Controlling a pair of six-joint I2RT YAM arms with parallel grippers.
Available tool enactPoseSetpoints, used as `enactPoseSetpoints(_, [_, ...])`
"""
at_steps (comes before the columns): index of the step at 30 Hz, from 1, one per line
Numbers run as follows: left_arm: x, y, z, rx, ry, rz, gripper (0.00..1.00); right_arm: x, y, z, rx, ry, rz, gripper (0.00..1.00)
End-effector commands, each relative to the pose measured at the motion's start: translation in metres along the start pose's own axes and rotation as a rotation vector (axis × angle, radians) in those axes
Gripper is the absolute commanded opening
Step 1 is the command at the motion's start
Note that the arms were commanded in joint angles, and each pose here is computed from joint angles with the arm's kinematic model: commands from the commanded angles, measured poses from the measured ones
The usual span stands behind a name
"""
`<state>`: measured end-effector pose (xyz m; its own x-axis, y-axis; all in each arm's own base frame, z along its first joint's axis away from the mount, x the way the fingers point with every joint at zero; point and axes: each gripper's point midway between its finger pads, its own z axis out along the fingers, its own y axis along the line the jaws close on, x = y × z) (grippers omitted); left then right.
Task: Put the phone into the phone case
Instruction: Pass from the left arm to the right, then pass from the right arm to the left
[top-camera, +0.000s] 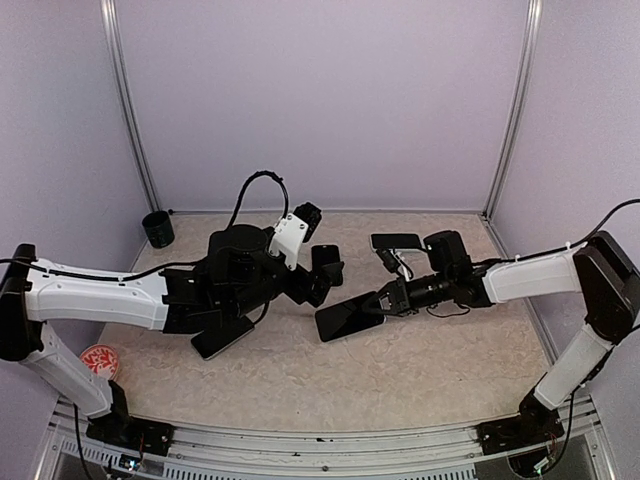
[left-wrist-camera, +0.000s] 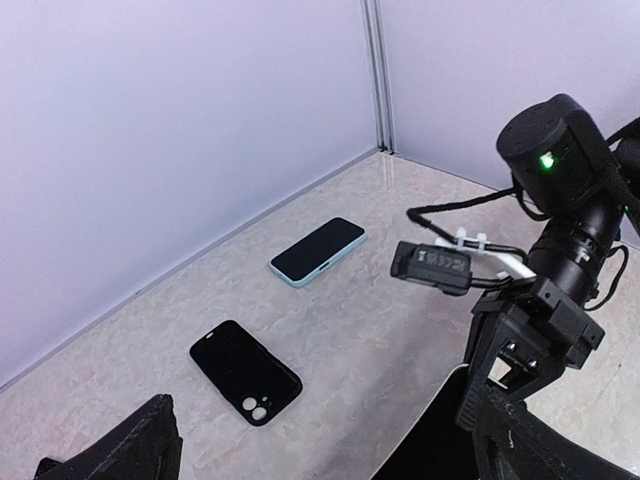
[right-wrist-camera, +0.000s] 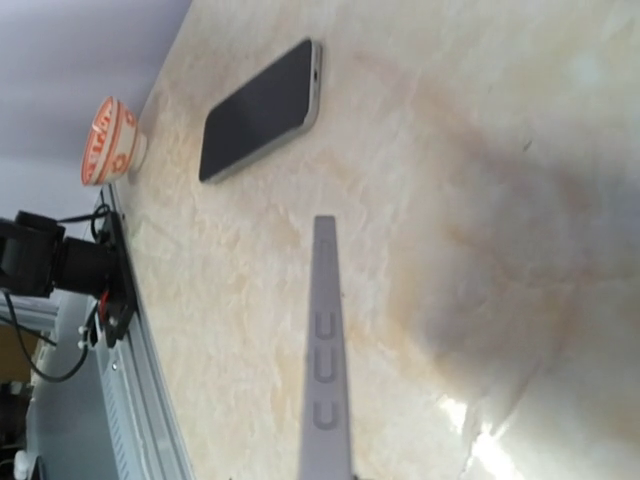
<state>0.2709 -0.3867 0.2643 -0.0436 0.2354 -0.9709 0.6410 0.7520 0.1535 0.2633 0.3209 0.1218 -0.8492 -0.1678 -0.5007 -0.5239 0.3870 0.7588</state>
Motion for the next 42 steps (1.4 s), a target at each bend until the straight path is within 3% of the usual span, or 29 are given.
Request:
enactPoseSetpoints(1, [-0.013,0.015,0.002,0.035,-0.002,-0.137,0.99,-0.023,0.019,-0.021,-0.022,-0.072,-0.103,0.0])
enactPoseSetpoints(7, [-0.015,0.018,-0.003,0.097,-0.056,-0.261,0.99,-0.035,0.024,-0.045,0.006,-0.14,-0.165,0.0])
enactPoseSetpoints(24, [0.0,-0.015,-0.007,0.49,0.018,-0.465,0.99,-0.064,0.076,-0.102,-0.006,-0.398,-0.449,0.0])
enactPoseSetpoints(42, [0.016,-0.041,-0.004,0.764,0.073,-0.605,0.93,-0.048,0.124,-0.114,-0.26,-0.442,-0.574,0.0])
